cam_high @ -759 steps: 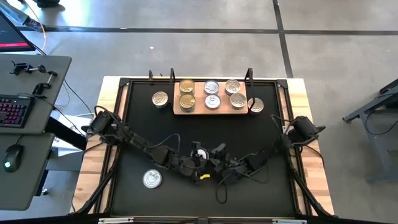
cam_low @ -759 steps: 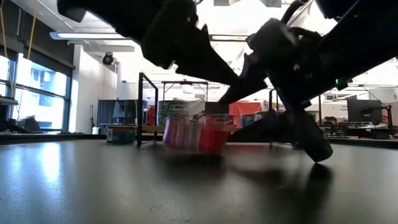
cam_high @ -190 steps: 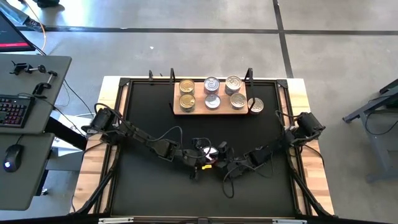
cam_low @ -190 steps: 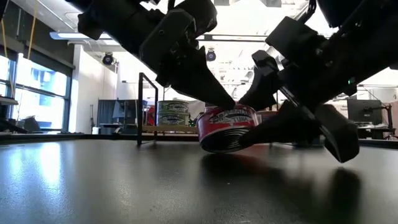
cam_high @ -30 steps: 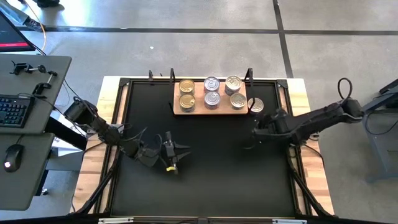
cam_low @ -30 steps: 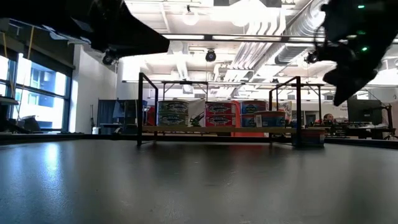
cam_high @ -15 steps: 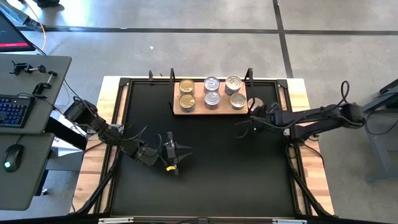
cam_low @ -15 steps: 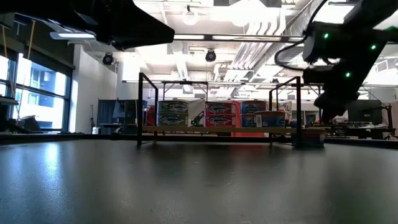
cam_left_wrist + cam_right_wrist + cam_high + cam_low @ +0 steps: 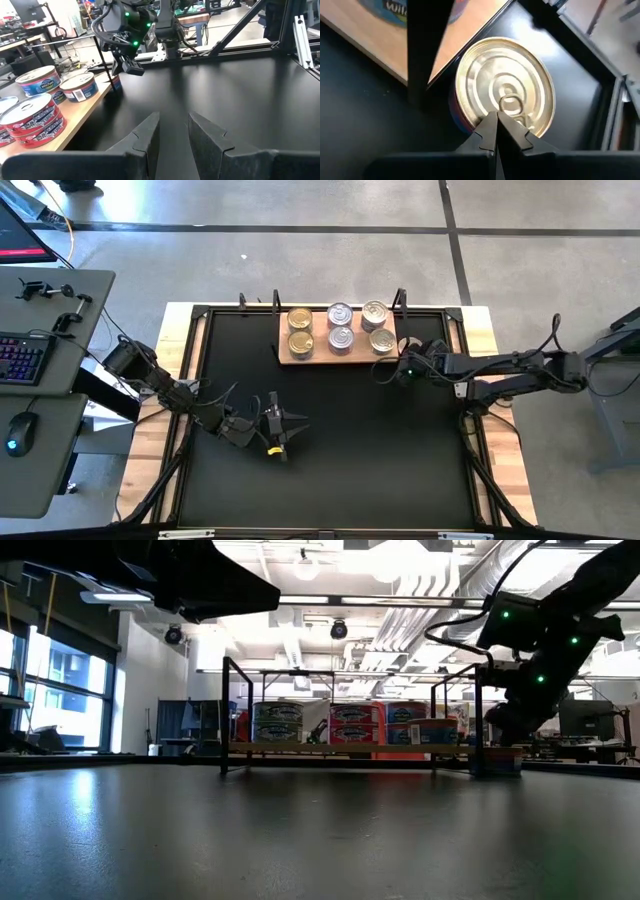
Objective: Stack canned seafood by type on shelf
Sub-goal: Stack the blue tuna can on top of the blue tuna can
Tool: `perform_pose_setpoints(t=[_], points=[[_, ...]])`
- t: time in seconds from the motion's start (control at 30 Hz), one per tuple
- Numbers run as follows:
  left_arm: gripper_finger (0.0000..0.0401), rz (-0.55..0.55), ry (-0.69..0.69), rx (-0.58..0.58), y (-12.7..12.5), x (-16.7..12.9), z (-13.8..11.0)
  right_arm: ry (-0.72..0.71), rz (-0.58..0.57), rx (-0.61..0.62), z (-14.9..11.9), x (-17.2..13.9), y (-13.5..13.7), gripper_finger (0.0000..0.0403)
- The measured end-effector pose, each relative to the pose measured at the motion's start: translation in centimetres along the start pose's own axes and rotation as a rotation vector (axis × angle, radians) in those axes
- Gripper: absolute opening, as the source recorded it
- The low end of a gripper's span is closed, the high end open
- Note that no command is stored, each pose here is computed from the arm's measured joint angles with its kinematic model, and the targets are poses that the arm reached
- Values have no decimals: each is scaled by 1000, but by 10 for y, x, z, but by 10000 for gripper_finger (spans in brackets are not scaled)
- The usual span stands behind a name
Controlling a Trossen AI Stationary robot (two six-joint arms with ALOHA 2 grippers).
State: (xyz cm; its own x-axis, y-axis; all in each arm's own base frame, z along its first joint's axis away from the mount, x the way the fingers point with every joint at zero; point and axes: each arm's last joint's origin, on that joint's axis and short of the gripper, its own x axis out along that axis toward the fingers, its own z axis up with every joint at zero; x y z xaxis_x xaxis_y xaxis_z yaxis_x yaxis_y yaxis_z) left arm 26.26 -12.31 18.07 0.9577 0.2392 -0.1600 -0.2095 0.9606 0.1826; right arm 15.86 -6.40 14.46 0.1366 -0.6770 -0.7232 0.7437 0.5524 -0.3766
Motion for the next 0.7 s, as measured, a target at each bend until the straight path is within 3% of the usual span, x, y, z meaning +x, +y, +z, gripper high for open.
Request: perform_pose_setpoints(t=[0.33, 0.43, 0.53, 0.63, 0.7], points=[[90, -5, -6, 16, -1, -1, 1, 150, 126, 132, -5, -4, 0, 0], [90, -6, -7, 22, -1, -1, 1, 292, 176, 126, -12, -14, 5, 0], [90, -5, -12, 18, -1, -1, 1, 261, 264, 196, 4, -31, 13, 0], [90, -4, -16, 14, -1, -1, 2, 352, 325, 192, 2, -44, 20, 0], [90, -4, -17, 14, -1, -1, 2, 319, 430, 204, 11, -60, 29, 0]])
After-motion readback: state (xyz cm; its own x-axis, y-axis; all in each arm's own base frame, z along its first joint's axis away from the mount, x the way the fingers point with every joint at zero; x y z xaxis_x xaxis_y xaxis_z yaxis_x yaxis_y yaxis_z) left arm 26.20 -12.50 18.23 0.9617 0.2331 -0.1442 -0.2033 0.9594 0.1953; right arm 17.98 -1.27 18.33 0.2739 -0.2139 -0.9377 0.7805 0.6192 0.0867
